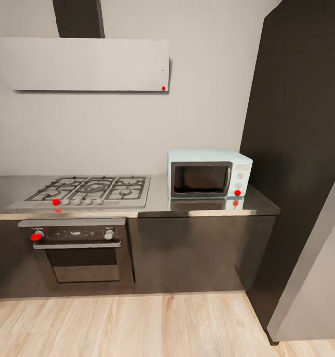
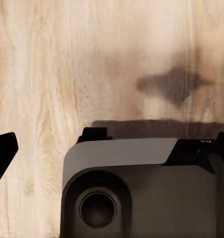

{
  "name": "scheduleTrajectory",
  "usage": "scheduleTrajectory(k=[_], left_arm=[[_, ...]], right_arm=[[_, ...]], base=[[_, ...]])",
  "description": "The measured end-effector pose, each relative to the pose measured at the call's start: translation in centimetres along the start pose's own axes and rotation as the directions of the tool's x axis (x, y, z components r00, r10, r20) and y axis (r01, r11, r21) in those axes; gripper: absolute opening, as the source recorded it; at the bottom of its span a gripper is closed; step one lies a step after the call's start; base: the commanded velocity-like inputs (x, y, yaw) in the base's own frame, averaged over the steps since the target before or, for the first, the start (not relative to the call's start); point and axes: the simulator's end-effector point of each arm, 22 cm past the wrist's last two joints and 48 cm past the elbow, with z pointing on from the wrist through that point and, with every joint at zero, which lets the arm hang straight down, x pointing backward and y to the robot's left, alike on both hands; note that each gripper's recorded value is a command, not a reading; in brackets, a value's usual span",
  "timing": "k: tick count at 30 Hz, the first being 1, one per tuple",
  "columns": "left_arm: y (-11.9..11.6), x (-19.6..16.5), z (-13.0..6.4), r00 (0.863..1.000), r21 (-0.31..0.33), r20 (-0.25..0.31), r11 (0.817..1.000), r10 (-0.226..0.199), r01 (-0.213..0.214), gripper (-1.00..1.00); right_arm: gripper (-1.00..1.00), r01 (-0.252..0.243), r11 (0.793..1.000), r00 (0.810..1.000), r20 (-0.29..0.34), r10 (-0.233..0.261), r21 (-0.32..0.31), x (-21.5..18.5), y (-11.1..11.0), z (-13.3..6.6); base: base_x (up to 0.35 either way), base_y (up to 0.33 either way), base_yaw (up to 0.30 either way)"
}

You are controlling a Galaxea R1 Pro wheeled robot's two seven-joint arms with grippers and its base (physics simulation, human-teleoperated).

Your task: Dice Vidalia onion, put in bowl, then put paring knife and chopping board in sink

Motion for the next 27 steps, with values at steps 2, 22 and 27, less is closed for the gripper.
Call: scheduleTrajectory(k=[2,22,27], left_arm=[[0.00,0.00,0.00,1.000,0.000,0.000,1.000,0.000,0.000,1.00],[-0.01,0.07,-0.02,1.000,0.000,-0.001,1.000,0.000,0.000,1.00],[0.00,0.07,-0.02,1.000,0.000,-0.001,1.000,0.000,0.000,1.00]], right_arm=[[1.00,0.000,1.000,1.000,0.000,0.000,0.000,0.00,0.00,0.00],[1.00,0.001,1.000,1.000,0.001,-0.001,0.000,-0.02,0.00,-0.02],[1.00,0.001,1.000,1.000,0.001,-0.001,0.000,-0.01,0.00,-0.02]], base=[[-0.213,0.230,0.280],[-0.053,0.075,0.280],[0.000,0.000,0.280]])
